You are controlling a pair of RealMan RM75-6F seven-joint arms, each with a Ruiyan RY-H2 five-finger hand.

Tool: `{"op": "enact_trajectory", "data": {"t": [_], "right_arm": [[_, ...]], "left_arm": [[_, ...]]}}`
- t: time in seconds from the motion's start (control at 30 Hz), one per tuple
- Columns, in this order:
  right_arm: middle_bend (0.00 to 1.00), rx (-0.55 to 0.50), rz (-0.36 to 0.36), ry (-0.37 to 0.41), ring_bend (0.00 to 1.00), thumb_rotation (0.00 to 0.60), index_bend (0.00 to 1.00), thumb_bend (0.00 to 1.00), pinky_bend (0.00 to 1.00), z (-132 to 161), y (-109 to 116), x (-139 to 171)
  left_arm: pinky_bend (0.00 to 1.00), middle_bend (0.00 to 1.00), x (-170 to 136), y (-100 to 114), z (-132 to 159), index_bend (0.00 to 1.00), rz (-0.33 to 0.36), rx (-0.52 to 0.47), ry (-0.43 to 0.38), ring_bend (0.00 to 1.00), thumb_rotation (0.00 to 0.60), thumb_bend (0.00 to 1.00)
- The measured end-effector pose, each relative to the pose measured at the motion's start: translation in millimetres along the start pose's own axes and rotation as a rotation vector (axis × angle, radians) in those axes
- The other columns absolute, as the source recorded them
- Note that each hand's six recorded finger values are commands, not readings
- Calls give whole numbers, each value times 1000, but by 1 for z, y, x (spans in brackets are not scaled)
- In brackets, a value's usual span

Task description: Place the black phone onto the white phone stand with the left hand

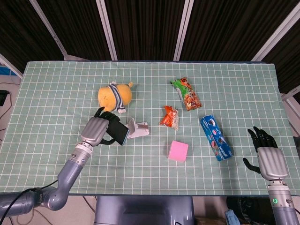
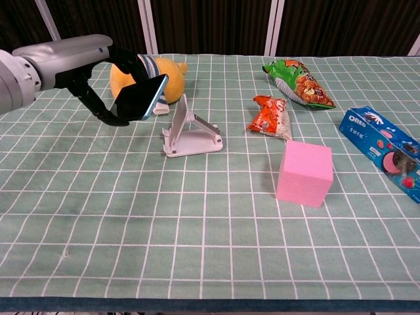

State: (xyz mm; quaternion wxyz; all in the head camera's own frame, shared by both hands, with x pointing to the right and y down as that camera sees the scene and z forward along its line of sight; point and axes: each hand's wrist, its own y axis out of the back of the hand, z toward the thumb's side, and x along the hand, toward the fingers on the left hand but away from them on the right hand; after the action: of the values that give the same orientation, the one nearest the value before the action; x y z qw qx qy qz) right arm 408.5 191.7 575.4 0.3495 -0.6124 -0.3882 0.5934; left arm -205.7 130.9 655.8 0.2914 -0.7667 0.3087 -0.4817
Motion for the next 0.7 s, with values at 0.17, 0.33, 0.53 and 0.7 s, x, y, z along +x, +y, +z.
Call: {"op": "enact_trajectory", "data": {"t": [0.17,0.33,0.53,0.7], "right_arm": [[0,-1,0,1,0,600,0,369,140,0,0,0],[0,-2,2,2,0,600,0,369,140,0,0,0],[0,-5,2,2,0,600,0,369,140,0,0,0],[0,-5,2,2,0,600,0,369,140,0,0,0]], "left_arm": [[0,695,7,-5,13,648,3,-199,79,157,600,495],[0,697,13,-5,21,648,5,-399,162,157,600,495],[0,698,19,-5,28,648,-5,-561,234,157,600,495],[0,698,23,-8,29,647,-19,-662,279,157,600,495]]}}
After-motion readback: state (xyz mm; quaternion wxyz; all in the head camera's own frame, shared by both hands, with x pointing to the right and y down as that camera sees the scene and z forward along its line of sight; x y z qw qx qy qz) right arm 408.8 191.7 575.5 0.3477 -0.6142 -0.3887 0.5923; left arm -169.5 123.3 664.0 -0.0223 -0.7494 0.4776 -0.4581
